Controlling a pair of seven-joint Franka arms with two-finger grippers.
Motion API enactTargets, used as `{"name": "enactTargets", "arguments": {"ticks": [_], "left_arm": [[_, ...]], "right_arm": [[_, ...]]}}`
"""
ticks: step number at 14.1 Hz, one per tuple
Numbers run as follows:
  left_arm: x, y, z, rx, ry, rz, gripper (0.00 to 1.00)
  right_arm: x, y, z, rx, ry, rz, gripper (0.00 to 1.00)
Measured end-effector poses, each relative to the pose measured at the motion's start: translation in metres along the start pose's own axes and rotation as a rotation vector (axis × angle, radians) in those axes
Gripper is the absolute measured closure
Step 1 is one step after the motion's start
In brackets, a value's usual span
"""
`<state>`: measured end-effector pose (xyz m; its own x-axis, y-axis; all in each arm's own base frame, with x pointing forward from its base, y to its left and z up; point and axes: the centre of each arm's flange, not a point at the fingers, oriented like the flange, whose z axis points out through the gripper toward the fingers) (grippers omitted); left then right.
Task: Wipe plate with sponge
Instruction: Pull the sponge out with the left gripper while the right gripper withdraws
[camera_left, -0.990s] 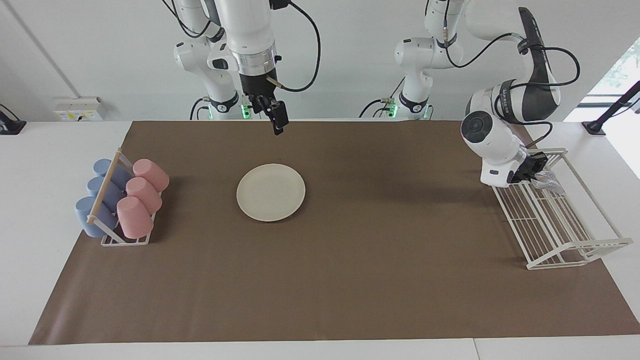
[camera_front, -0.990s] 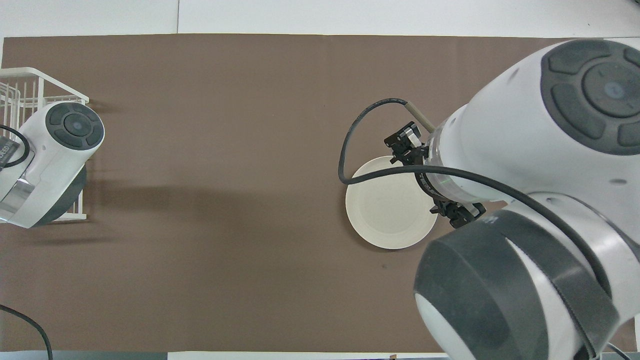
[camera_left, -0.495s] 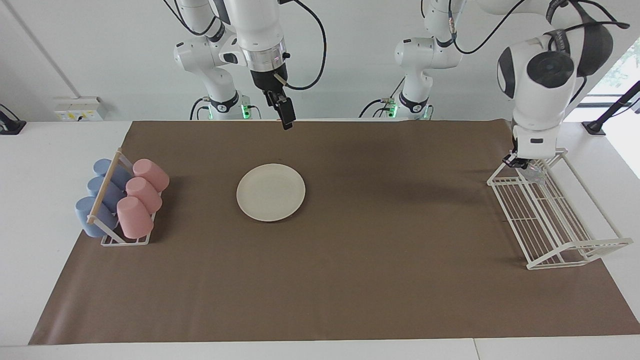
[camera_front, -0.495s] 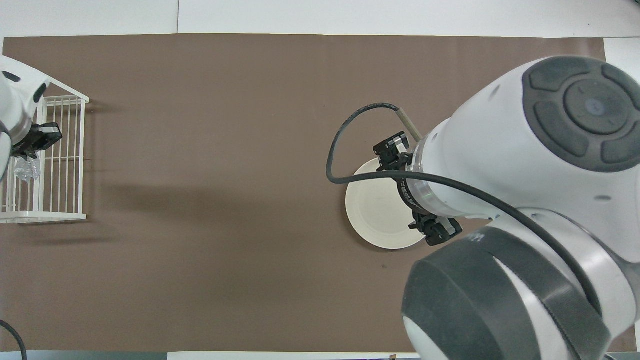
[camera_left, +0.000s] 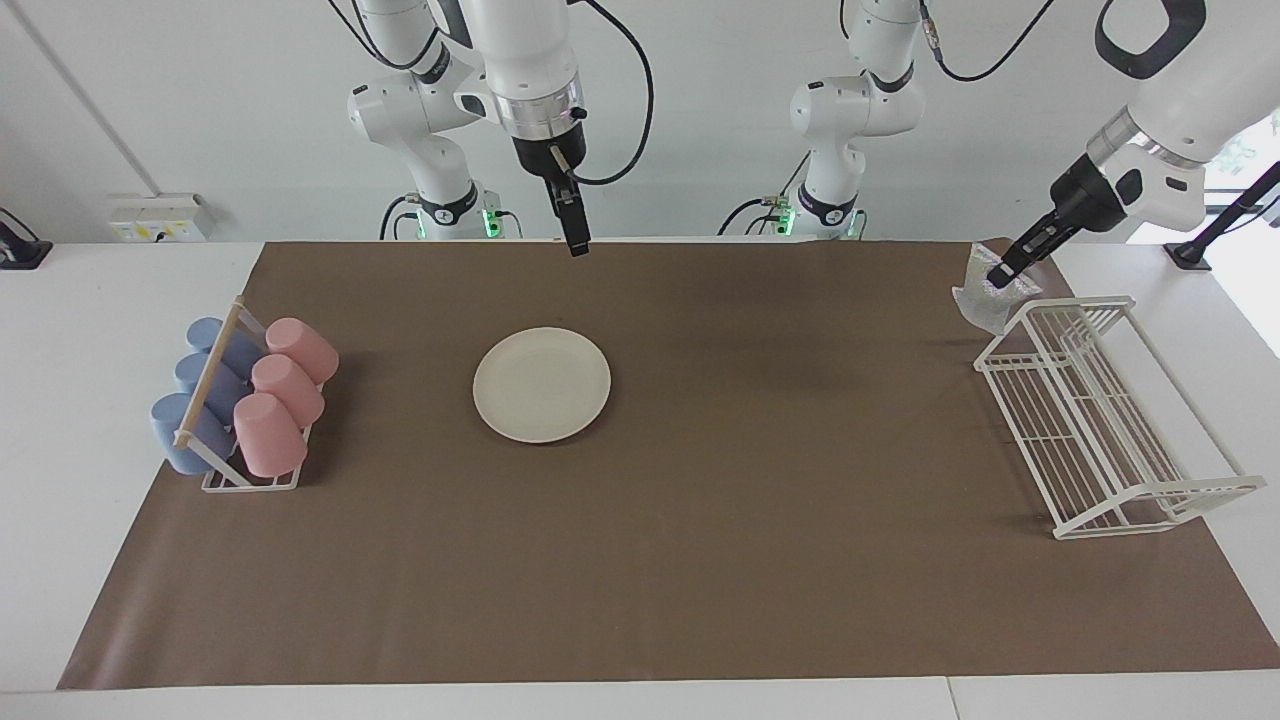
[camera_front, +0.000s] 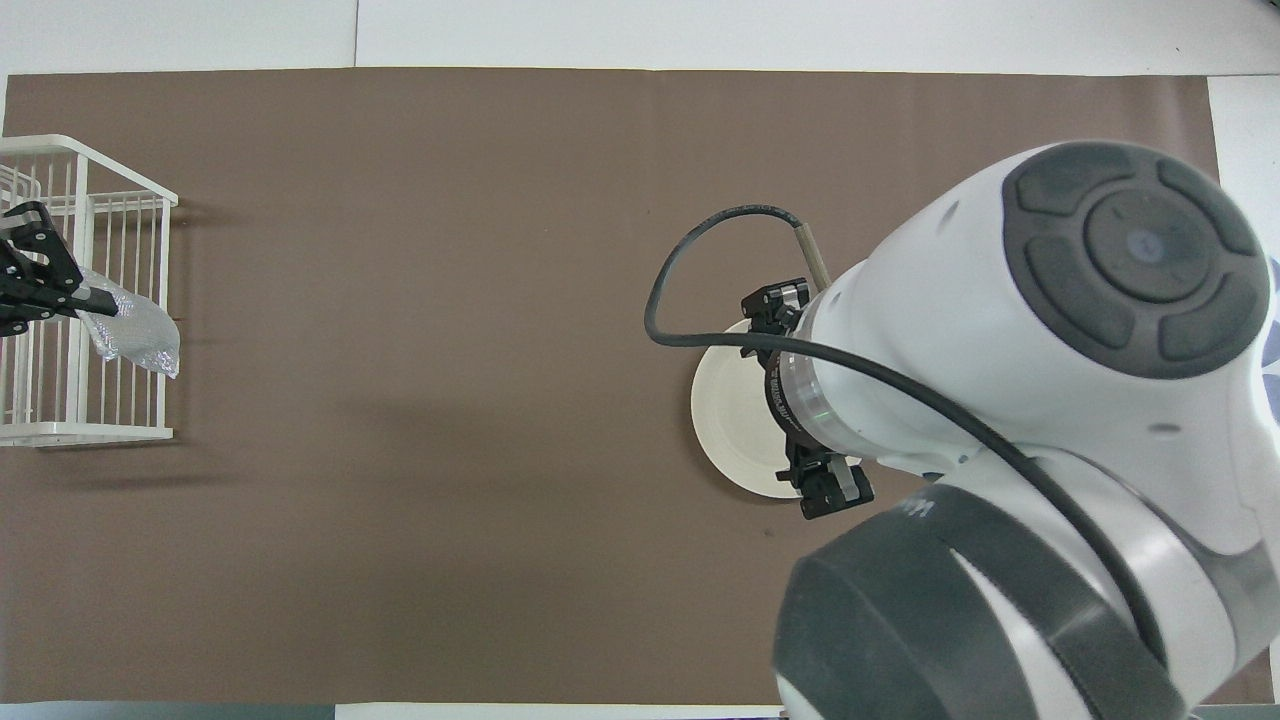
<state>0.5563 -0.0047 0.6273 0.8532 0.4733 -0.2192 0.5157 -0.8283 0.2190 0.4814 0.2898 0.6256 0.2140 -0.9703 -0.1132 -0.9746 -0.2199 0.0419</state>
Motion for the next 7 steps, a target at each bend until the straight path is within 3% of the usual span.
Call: {"name": "enactTargets", "arguments": {"ticks": [4, 7], "left_arm": [[-0.017, -0.009, 0.02, -0.205, -0.156, 0.119, 0.96], [-0.034, -0.033, 0.046, -0.413, -0.225, 0.159, 0.96]], "right_arm": [[-0.029, 0.006, 0.004, 0.045, -0.027, 0.08, 0.0], [-0.044, 0.008, 0.008, 0.063, -0.081, 0.127, 0.0]]}}
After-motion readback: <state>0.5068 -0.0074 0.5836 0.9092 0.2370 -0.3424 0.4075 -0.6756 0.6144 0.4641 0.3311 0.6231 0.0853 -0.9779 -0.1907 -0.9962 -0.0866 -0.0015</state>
